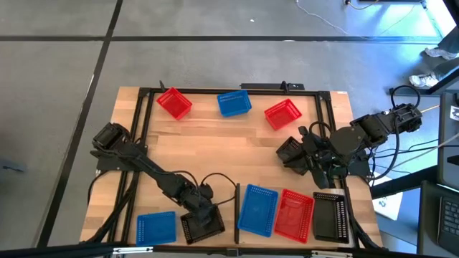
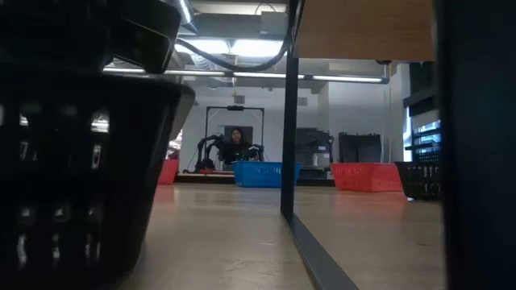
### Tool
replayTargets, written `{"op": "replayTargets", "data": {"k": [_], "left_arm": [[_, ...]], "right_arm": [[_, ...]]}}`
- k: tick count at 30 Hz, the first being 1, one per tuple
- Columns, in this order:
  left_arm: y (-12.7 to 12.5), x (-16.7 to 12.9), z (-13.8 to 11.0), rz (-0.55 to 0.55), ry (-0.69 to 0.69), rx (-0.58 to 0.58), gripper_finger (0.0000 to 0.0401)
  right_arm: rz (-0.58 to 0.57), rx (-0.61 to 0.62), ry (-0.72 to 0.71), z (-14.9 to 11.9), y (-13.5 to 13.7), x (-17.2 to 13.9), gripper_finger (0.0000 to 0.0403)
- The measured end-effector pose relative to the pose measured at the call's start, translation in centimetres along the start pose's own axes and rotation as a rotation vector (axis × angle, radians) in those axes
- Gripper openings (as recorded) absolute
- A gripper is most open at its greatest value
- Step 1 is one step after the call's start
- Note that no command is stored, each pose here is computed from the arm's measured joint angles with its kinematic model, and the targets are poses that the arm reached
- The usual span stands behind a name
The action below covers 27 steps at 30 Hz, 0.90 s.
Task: Stack baskets on shelf by color
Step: Stack the left black bin on top of the black bin on the shelf
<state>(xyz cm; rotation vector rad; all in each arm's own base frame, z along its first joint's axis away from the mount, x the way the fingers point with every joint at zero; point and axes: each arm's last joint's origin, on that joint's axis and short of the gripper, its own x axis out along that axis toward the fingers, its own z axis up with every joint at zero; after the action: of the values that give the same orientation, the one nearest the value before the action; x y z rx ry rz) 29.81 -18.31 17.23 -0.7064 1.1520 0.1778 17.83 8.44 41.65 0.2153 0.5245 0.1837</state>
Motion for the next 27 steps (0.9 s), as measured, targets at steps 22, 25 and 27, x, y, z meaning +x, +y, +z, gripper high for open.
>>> {"op": "replayTargets", "data": {"k": [22,25,27], "left_arm": [[2.9,-9.4,1.4,0.226,-0.251,-0.121,0.0001],[3.4,-12.4,2.3,0.33,-0.406,-0.124,0.0001],[3.6,-14.2,3.3,0.405,-0.568,-0.142,0.0001]], "right_arm": [[-0.033,-0.069,-0.011,0.0,-0.1,0.0,0.0042],[-0.126,-0.107,-0.043,0.1,-0.3,0.0,0.0042],[-0.216,-0.134,-0.066,0.2,-0.5,0.2,0.0042]]}}
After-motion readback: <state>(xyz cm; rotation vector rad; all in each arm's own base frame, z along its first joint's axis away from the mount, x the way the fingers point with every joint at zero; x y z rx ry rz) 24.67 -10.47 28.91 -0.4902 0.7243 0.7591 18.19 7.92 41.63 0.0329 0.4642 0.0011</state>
